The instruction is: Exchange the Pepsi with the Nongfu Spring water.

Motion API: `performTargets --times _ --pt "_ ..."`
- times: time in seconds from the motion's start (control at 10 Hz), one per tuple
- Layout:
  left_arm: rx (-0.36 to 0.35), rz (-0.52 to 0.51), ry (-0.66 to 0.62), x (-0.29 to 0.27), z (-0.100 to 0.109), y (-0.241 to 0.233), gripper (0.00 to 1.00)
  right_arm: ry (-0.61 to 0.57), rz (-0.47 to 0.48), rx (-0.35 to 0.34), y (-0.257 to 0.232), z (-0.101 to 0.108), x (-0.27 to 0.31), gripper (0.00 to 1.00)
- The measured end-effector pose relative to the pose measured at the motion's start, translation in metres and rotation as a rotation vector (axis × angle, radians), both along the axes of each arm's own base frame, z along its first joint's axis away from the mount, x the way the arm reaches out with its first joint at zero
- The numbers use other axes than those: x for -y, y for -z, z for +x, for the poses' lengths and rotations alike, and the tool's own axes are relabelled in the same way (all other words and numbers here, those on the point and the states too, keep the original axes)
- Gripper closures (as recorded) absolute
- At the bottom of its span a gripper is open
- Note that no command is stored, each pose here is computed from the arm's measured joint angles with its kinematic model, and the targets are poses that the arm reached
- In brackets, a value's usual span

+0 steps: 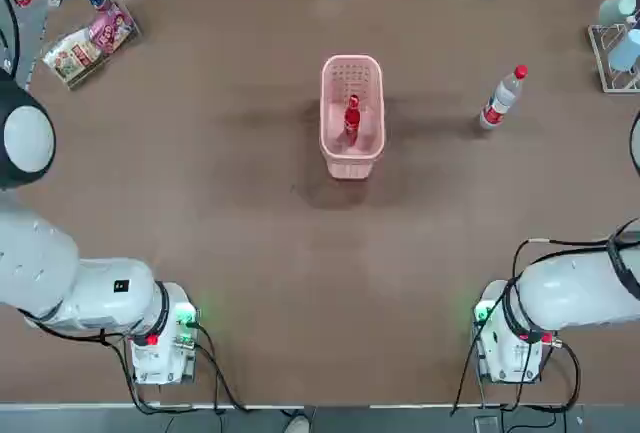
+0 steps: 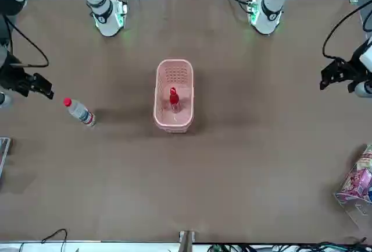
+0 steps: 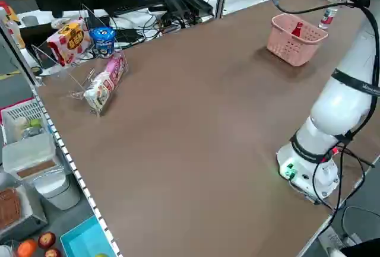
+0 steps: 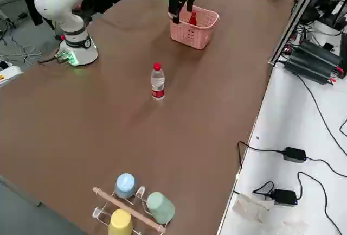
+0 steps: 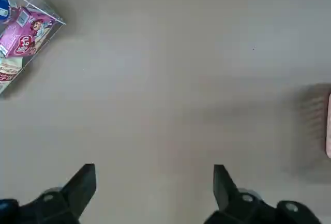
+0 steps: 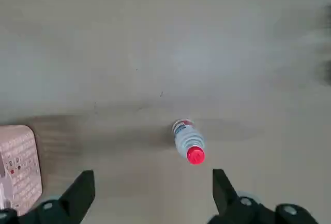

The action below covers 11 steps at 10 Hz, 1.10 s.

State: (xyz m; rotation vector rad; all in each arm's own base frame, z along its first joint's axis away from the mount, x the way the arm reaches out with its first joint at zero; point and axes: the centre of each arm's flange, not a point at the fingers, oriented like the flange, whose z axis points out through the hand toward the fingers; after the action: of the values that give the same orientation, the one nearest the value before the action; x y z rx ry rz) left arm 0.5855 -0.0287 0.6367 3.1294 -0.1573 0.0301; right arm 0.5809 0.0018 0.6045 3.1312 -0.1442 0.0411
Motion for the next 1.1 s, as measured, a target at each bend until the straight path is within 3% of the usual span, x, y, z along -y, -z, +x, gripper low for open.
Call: performTargets --times 0.3,0.5,0.8,1.1 --pt "-0.024 0.001 -0.001 -0.001 0.0 0.011 0.0 -0.001 0.0 0.0 0.0 0.0 0.0 0.0" --pt "-0.027 -0.015 0.025 0.031 -0.001 0.015 0.0 -0.004 0.001 -0.011 0.001 -0.001 -0.002 0.0" --pt "-0.048 -0.035 0.032 0.177 -0.016 0.043 0.0 -0.059 0.0 -0.045 0.02 -0.002 0.016 0.0" --pt "-0.072 -0.036 -0.043 0.315 -0.057 0.083 0.0 -0.059 0.0 -0.034 0.055 -0.004 0.062 0.0"
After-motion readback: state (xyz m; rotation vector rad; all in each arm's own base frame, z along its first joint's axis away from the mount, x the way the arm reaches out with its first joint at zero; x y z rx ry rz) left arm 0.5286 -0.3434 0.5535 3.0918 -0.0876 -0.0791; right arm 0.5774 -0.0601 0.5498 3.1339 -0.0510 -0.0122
